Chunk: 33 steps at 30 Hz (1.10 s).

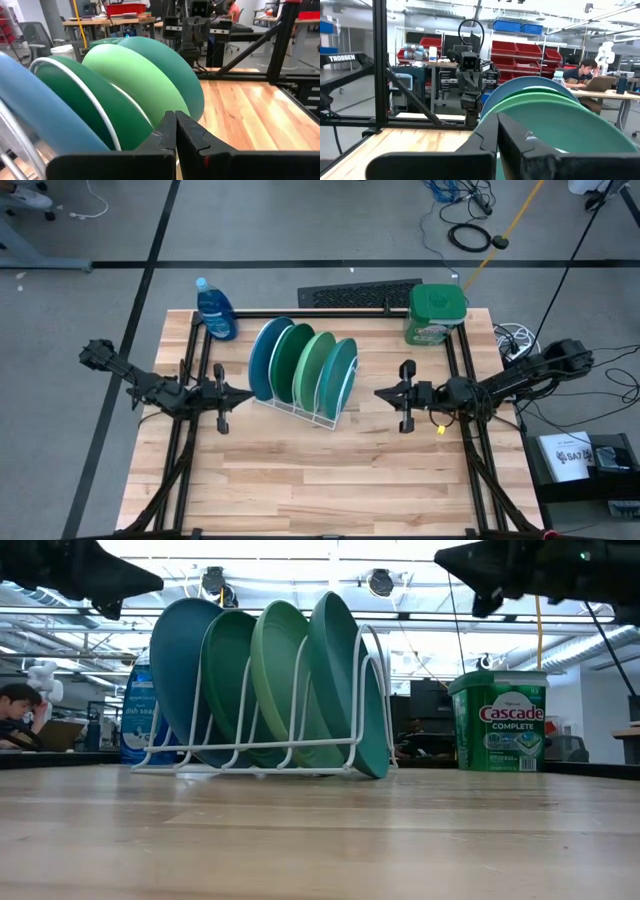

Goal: Sort dishes
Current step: Return to Home Position

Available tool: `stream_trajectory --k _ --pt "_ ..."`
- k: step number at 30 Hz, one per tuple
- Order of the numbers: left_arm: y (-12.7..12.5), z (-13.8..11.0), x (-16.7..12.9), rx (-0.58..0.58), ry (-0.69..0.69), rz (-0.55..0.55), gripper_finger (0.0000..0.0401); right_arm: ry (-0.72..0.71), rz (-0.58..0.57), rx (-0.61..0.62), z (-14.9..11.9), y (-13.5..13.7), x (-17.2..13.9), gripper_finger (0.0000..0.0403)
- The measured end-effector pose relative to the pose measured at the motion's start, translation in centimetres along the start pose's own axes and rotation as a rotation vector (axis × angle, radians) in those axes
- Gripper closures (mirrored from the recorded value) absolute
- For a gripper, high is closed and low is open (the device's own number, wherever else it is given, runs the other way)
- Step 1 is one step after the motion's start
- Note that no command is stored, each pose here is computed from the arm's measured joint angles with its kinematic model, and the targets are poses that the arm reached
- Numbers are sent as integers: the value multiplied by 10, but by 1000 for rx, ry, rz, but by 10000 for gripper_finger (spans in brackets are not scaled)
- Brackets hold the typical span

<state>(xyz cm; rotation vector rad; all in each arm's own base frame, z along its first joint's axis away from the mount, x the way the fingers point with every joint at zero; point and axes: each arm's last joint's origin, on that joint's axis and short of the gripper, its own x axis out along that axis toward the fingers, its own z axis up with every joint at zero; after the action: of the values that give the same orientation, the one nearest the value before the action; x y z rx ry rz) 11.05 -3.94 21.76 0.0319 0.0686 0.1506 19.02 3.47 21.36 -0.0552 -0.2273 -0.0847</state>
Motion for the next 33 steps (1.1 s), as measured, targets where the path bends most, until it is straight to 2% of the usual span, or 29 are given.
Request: stream_trajectory --k 10,17,24,33 --pt "8 -22 -10 -44 -52 17 401 28 1 33 -18 -4 -21 403" --pt "13 -27 -17 -58 -72 15 401 14 -50 56 -29 -12 -44 403" --pt "15 -31 -22 -55 -51 -9 401 87 -65 26 -34 -12 -46 403" --pt "15 -36 -25 -46 -15 -35 401 97 -54 27 -35 -12 -46 403"
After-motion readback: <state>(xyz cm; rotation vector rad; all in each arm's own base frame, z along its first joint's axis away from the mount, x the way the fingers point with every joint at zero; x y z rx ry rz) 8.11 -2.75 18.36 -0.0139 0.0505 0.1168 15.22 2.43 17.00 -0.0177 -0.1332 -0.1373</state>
